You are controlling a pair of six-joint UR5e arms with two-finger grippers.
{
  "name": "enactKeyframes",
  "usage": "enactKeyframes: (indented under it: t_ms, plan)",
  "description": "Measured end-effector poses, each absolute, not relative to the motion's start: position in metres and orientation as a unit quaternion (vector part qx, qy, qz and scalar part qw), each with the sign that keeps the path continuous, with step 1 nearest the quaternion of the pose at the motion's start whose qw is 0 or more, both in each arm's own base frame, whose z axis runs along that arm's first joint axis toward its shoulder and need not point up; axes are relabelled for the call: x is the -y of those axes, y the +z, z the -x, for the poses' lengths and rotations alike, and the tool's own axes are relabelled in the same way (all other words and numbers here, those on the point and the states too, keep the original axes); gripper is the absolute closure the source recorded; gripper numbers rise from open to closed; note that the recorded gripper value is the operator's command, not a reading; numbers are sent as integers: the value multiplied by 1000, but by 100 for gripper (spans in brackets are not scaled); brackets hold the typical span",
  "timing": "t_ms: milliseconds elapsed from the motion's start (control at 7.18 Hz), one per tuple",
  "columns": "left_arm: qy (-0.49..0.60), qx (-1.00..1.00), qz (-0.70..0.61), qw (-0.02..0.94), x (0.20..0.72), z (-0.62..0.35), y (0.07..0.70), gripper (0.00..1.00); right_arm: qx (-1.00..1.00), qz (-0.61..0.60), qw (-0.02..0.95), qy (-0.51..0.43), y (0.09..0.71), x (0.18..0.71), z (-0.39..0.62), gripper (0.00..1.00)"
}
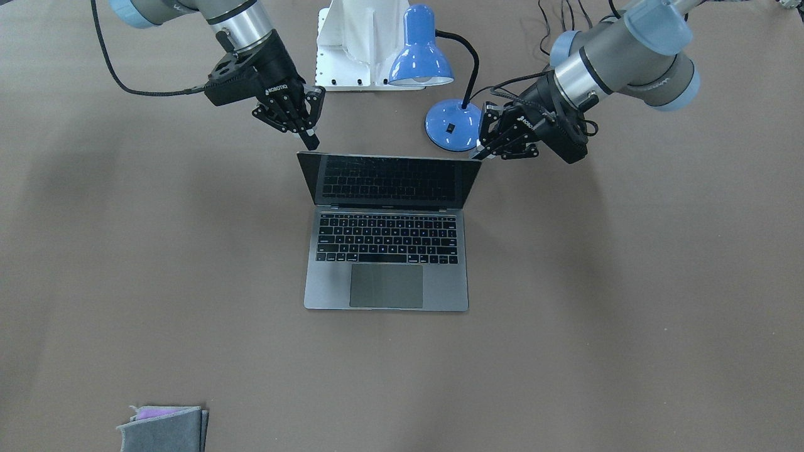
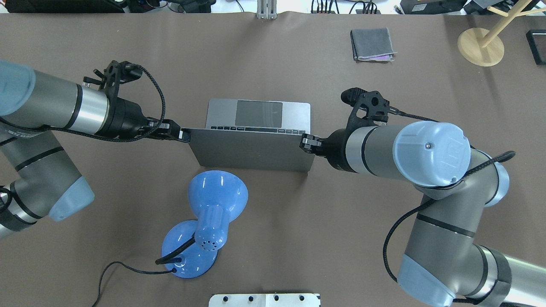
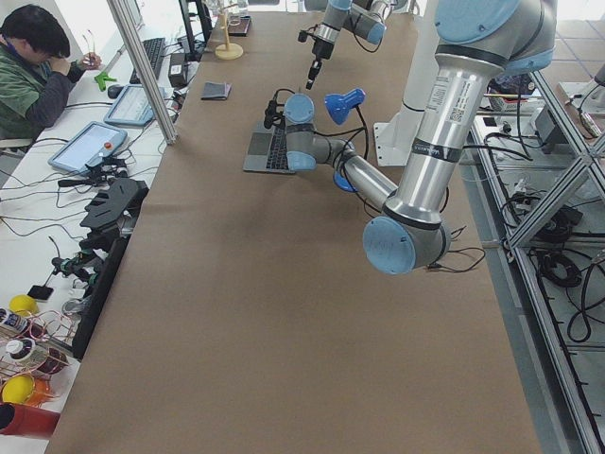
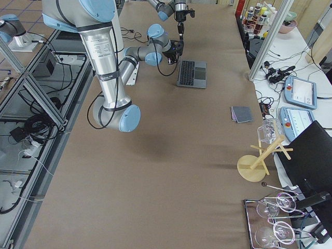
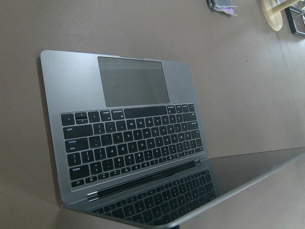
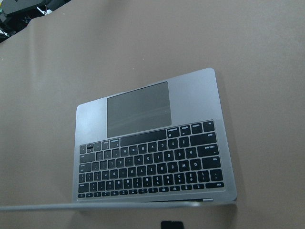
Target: Close laptop
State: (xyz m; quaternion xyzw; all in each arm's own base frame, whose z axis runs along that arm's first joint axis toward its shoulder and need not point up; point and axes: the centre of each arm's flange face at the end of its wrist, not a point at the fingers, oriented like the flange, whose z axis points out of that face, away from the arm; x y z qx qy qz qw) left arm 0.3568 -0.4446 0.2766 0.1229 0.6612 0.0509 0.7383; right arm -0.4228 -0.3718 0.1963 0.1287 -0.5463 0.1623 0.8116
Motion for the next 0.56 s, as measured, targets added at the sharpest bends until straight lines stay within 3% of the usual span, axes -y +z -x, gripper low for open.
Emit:
enactKeyframes:
  t_ms: [557]
  plan:
    - [34,-650,-124,749,480,-370,268,100,528,-146,818,179,196,420,438,100]
